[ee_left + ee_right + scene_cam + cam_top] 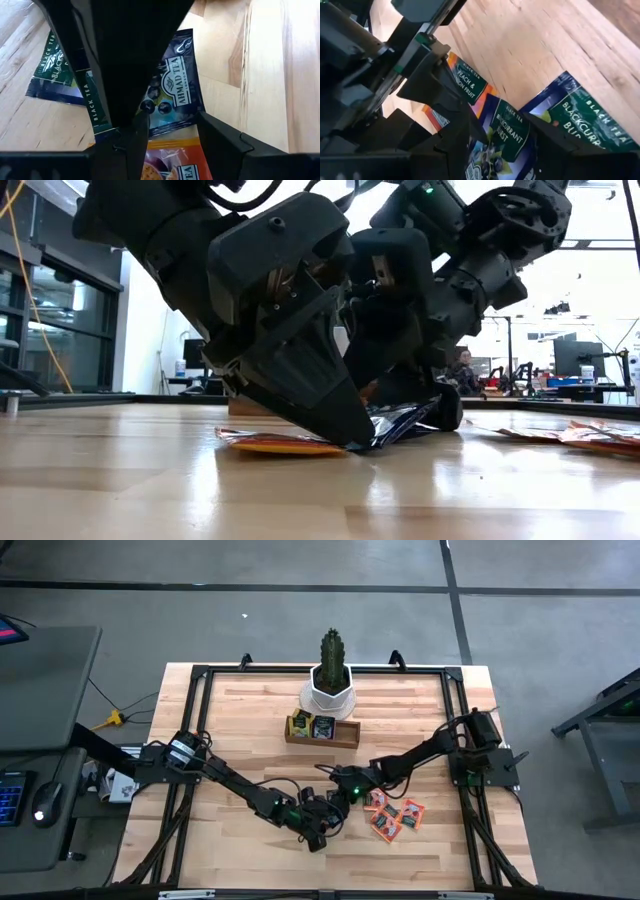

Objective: Pick & Place Tea
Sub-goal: Put the purple tea bag into the middle section of the wooden organizer

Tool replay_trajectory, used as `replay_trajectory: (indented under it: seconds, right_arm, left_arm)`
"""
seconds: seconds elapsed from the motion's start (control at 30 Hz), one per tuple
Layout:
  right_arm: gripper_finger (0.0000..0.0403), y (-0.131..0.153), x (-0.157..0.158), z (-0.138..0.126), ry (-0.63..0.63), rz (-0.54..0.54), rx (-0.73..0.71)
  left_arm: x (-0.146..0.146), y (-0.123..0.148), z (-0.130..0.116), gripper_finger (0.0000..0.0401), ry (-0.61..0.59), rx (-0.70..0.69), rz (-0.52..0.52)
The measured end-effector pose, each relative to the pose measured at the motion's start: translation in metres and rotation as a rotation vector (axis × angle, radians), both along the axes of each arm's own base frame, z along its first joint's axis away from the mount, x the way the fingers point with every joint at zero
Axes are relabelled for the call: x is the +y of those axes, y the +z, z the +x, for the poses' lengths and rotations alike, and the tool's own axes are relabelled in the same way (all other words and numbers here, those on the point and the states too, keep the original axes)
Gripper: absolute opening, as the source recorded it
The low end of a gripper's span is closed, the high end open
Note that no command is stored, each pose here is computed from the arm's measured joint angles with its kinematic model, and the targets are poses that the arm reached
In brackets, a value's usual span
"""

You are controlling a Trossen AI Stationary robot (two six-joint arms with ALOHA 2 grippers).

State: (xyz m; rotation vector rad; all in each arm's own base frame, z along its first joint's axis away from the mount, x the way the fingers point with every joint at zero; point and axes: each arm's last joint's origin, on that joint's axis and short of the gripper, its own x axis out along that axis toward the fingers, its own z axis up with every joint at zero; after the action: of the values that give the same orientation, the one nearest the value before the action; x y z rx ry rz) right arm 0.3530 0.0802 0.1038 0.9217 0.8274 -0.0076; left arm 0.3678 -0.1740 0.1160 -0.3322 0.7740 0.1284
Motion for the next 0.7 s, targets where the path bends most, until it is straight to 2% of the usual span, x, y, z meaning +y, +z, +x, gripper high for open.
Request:
replay_trajectory:
  seconds: [0.33,0.63,0.7]
  right_arm:
    - [0.0098,-0.0015,-0.0005,-0.0014,0.024,-0.012,0.019]
    - [0.0010,-0.0017,-0.0005,-0.0016,0.027,-0.016,0.020]
    - [0.0005,-0.0018,-0.0005,-0.0016,0.032,-0.021,0.018]
  left_arm:
    - [-0.0013,0.0004,0.0003,0.0170,-0.058,0.012,-0.014]
    - [-0.0024,0.0001,-0.0001,0.0170,-0.083,0.025,-0.044]
    - [-0.0025,0.0001,-0.0001,0.0170,-0.087,0.026,-0.048]
